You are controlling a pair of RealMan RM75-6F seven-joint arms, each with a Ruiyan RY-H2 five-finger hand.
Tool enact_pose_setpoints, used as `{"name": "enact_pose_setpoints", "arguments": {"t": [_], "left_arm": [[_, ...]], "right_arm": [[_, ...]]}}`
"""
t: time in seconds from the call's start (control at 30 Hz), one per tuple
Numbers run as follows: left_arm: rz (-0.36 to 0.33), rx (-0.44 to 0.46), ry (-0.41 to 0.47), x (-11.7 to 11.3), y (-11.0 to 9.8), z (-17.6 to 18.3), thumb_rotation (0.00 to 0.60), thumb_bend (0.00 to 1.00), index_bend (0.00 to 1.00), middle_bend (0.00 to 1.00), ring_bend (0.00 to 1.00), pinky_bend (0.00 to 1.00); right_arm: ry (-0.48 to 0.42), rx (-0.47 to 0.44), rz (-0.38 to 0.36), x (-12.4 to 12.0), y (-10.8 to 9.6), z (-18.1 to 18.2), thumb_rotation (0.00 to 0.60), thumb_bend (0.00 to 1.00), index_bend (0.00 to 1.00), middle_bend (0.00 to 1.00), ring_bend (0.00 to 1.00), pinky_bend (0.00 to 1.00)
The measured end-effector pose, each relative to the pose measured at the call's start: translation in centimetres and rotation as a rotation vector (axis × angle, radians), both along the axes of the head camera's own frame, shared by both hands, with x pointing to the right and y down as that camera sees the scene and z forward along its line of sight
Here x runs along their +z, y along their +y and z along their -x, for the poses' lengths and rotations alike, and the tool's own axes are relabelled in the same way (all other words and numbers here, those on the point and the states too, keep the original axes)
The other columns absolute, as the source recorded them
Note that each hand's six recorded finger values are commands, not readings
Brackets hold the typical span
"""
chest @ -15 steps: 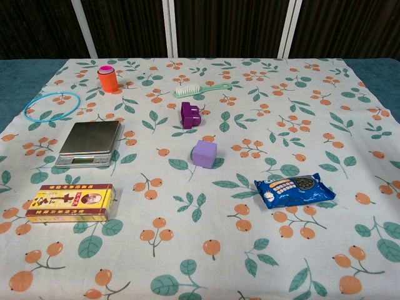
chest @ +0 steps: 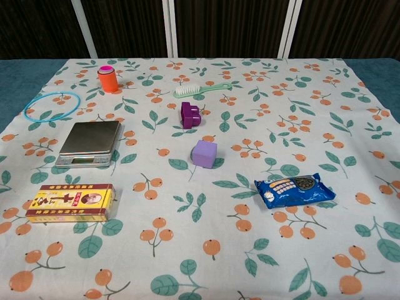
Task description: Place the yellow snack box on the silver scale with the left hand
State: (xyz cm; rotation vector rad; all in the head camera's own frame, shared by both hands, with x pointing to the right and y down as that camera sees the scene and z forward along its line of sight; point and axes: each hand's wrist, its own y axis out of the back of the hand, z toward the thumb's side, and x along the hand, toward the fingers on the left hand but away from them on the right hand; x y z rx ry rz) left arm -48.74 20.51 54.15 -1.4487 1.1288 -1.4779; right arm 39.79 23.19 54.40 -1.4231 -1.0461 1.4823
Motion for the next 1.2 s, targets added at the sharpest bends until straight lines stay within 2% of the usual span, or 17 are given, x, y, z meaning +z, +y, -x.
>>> {"name": "enact_pose_setpoints", "arguments": {"t": [0.4,0.53,0.63,0.7,0.87,0.93,1.07,1.2], "left_arm": [[0.011,-0.006,-0.005,0.2,0.0,0.1,0.6,0.11,0.0,0.04,0.06,0.08],[0.02,0.006,-0.001,0.4,0.0,-0.2,0.6,0.13,0.0,0.09,0.06,0.1],[0.023,0.032,0.009,0.4,0.0,-0.6,0.6,0.14,0.0,0.19,0.14,0.17],[0.03,0.058,0.02,0.5,0.1,-1.1,0.6,0.19,0.0,0.29,0.23,0.26],[0.063,0.126,0.035,0.8,0.3,-2.2,0.6,0.43,0.04,0.61,0.55,0.59],[0.084,0.169,0.028,1.1,0.3,-2.7,0.6,0.5,0.06,0.69,0.63,0.67],[0.134,0.231,0.035,1.8,0.0,-3.9,0.6,0.6,0.07,0.77,0.7,0.73],[0.216,0.289,0.026,3.1,-0.3,-5.1,0.6,0.61,0.07,0.79,0.71,0.73]], "right_arm": [[0.002,0.006,0.002,0.0,0.0,-0.1,0.6,0.51,0.03,0.07,0.06,0.03],[0.002,0.004,0.004,0.1,0.0,-0.1,0.6,0.51,0.03,0.07,0.06,0.03],[0.003,0.007,0.004,0.1,0.0,-0.2,0.6,0.51,0.03,0.07,0.06,0.03],[0.004,0.009,0.003,0.0,0.0,-0.2,0.6,0.51,0.03,0.07,0.06,0.03],[0.006,0.008,0.007,0.1,0.0,-0.1,0.6,0.51,0.03,0.07,0.06,0.03],[0.007,0.007,0.009,0.2,0.0,-0.1,0.6,0.51,0.03,0.07,0.06,0.03],[0.007,0.005,0.011,0.3,0.0,0.0,0.6,0.51,0.03,0.07,0.06,0.03],[0.006,0.008,0.006,0.2,0.0,-0.1,0.6,0.51,0.03,0.07,0.06,0.03]]}}
